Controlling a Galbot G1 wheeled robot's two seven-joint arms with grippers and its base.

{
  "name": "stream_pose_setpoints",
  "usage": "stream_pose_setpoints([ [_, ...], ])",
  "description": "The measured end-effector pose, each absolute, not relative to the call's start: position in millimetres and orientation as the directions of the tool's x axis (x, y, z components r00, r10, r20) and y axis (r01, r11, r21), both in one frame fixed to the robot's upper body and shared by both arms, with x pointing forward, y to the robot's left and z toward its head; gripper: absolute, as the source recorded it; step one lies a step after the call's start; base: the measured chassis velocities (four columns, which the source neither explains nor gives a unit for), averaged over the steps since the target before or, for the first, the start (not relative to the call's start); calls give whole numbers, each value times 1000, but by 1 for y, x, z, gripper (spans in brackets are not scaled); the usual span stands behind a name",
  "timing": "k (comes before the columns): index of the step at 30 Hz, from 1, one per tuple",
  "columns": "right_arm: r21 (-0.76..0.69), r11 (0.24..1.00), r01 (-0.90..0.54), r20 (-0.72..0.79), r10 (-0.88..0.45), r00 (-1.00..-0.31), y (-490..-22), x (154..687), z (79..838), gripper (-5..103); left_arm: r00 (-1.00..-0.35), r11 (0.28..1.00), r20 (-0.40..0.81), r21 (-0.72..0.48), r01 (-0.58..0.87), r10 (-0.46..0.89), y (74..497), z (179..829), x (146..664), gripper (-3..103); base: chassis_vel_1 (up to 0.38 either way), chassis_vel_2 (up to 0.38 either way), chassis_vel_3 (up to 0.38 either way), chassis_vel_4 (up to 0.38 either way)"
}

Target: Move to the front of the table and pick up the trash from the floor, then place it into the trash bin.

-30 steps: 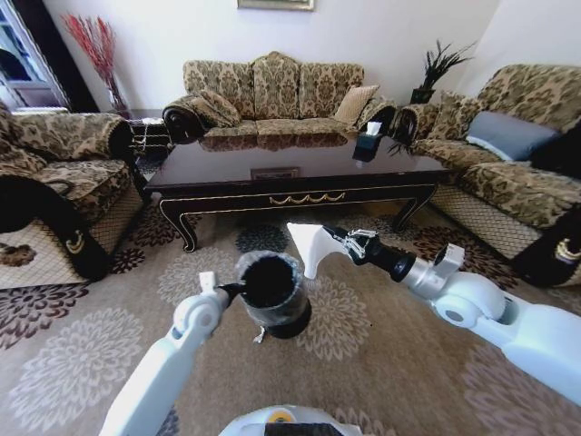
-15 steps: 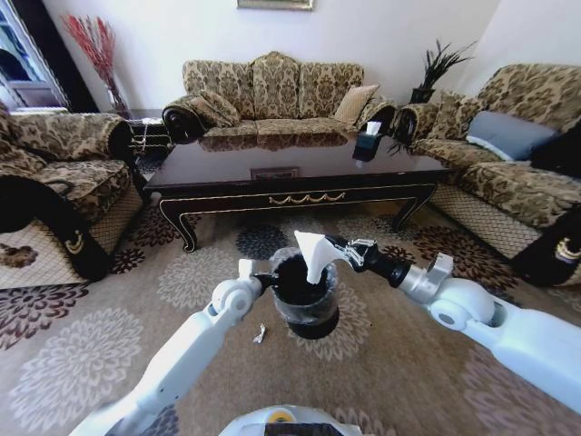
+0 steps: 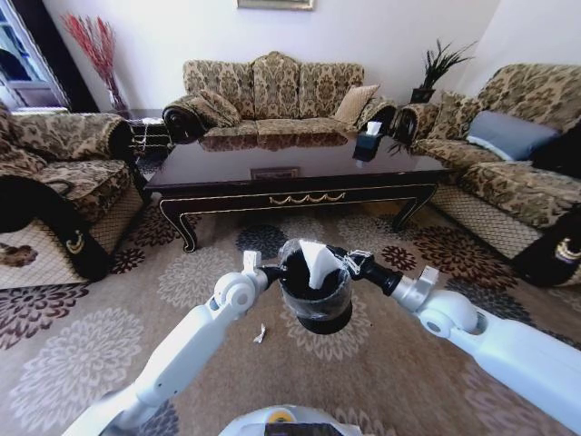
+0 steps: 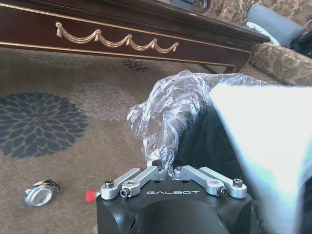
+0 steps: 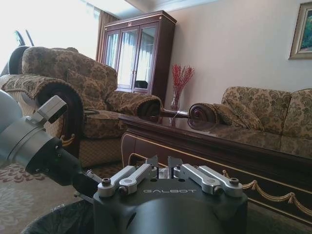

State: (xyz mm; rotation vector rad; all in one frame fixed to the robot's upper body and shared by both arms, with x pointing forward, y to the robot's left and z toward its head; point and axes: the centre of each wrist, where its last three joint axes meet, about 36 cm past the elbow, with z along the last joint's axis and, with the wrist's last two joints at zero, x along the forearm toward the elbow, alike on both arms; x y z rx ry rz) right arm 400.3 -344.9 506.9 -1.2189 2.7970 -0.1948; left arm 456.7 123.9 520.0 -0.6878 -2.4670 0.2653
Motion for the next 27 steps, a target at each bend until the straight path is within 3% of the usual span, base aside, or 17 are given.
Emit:
stream_pose_setpoints([
  [4, -144, 668, -730, -25, -740, -672, -342, 397, 506, 28, -713, 853, 471, -326, 407, 520, 126, 517, 456, 3, 0, 0, 0, 0],
  [6, -145, 667, -731, -29, -741, -670, -341, 396, 507, 28, -713, 855, 474, -326, 403, 517, 126, 515, 456, 3, 0, 0, 0, 0],
  [11, -148, 681, -717, -71, -730, -680, -340, 396, 520, 50, -717, 870, 494, -319, 376, 492, 129, 505, 457, 3, 0, 0, 0, 0],
  [18, -140, 778, -612, -149, -628, -764, -360, 413, 548, 78, -759, 901, 493, -312, 302, 425, 159, 512, 447, 3, 0, 0, 0, 0],
  [21, -123, 836, -534, -174, -548, -818, -368, 419, 552, 83, -778, 920, 503, -302, 249, 376, 179, 511, 439, 3, 0, 0, 0, 0],
  [23, -82, 884, -460, -182, -467, -866, -373, 420, 548, 93, -792, 937, 519, -295, 187, 322, 202, 509, 429, 3, 0, 0, 0, 0],
  [27, -27, 930, -365, -179, -364, -914, -383, 418, 534, 99, -823, 955, 519, -282, 88, 229, 241, 512, 415, 3, 0, 0, 0, 0],
])
